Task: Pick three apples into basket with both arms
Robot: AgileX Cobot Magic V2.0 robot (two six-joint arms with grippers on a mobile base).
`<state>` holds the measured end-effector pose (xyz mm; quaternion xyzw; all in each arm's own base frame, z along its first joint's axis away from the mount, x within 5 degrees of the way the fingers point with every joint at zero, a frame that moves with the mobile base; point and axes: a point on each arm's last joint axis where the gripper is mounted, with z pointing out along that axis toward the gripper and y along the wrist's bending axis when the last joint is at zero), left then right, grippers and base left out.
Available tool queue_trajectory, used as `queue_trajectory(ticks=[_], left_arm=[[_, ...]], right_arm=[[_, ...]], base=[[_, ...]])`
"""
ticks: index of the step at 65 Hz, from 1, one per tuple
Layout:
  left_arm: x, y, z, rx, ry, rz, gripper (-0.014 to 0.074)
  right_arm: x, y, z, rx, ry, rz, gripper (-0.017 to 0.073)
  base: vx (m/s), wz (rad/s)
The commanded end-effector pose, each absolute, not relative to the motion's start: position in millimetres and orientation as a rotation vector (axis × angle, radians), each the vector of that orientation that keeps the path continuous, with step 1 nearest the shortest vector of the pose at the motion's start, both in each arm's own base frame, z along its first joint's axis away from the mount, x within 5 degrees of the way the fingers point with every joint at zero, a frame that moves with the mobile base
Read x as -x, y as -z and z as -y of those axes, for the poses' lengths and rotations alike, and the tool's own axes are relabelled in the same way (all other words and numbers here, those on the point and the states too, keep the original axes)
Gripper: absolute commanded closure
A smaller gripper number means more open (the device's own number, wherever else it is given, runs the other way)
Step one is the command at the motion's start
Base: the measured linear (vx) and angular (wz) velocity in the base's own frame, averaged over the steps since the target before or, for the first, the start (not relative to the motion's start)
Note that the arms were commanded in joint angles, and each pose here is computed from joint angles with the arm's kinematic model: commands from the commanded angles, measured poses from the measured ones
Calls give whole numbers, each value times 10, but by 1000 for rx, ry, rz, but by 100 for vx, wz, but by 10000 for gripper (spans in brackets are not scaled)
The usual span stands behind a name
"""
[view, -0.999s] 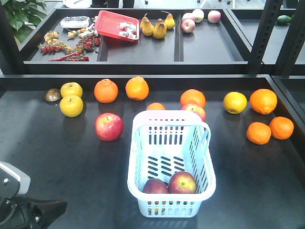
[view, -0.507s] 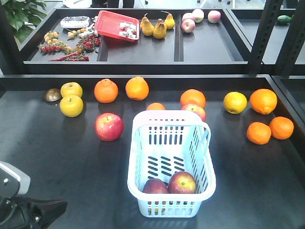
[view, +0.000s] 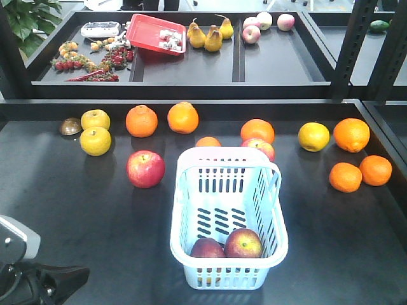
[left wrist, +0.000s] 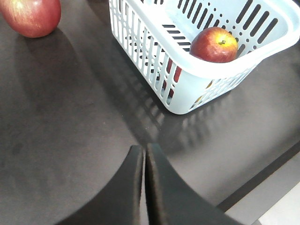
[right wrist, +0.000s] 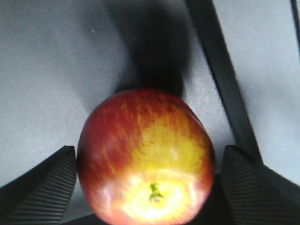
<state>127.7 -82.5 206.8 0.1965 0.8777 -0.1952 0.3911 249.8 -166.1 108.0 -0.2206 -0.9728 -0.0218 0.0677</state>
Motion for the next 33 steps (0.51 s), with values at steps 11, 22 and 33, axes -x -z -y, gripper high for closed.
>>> queue_trajectory(ticks=[11, 22, 33], left_arm=[[-1331, -2172, 827, -442, 499, -2178, 601], [-1331, -2172, 827, -442, 499, -2178, 601], [-1331, -2172, 827, -442, 499, -2178, 601]], right_arm=[[-2522, -1201, 1706, 653, 36, 2965, 36], [-2520, -1248, 1665, 678, 90, 2959, 242], [-2556, -1463, 1588, 646, 194, 3053, 472]], base=[[0, 0], [0, 0], [0, 0]])
